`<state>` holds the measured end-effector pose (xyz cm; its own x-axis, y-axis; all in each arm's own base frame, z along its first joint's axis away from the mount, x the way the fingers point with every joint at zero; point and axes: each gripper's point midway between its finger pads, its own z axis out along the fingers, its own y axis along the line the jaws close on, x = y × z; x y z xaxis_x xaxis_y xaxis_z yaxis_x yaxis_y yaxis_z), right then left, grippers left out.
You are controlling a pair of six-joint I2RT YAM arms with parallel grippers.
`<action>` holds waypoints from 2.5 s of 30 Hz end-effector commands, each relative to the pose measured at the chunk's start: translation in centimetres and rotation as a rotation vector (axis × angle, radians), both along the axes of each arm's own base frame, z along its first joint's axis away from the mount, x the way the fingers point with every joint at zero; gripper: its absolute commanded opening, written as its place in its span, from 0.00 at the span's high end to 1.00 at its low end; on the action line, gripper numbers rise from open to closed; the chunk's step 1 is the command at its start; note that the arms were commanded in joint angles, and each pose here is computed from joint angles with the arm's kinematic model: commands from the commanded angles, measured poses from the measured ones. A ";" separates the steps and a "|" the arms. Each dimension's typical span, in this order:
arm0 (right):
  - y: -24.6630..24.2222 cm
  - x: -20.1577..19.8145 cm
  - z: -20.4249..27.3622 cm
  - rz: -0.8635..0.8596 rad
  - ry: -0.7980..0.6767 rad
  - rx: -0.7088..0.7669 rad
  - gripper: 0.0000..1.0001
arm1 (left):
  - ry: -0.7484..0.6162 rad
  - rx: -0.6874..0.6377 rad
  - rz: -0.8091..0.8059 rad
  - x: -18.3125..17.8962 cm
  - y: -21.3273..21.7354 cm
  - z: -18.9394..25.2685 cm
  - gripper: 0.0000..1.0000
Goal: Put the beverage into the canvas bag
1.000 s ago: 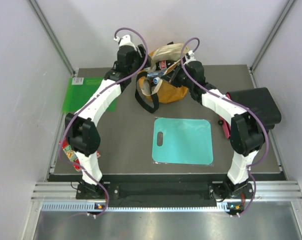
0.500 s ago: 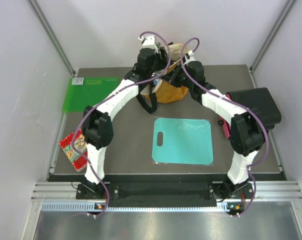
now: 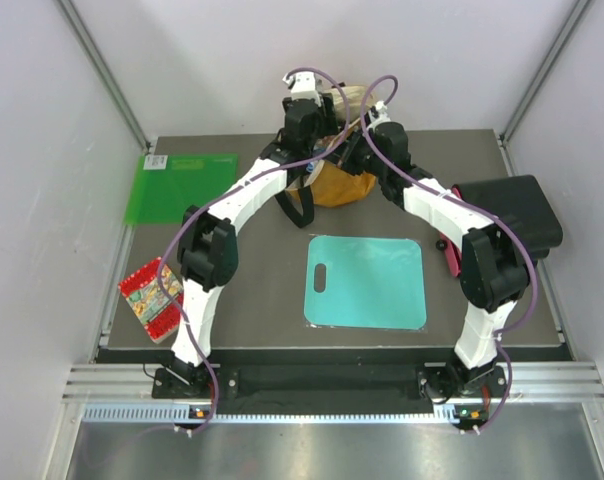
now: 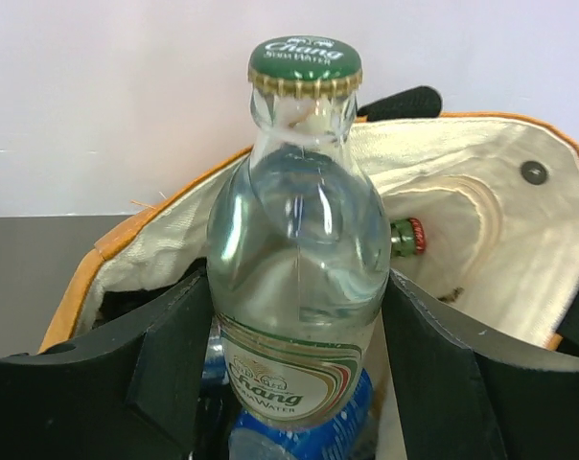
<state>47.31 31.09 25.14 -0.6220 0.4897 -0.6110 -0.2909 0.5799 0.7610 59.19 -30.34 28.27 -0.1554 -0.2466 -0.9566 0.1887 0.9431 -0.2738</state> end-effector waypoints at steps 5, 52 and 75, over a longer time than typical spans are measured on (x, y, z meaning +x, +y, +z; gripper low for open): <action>0.9 -3.2 15.7 0.087 -0.392 0.204 1.00 | -0.144 -0.013 0.077 1.4 1.0 4.2 1.00; -0.7 -2.9 15.5 0.052 -0.395 0.198 1.00 | -0.123 0.054 -0.254 -2.2 -3.1 2.6 0.21; -3.1 -2.4 16.7 -0.001 -0.404 0.204 1.00 | -0.101 0.039 -0.223 -6.3 -0.1 5.8 0.15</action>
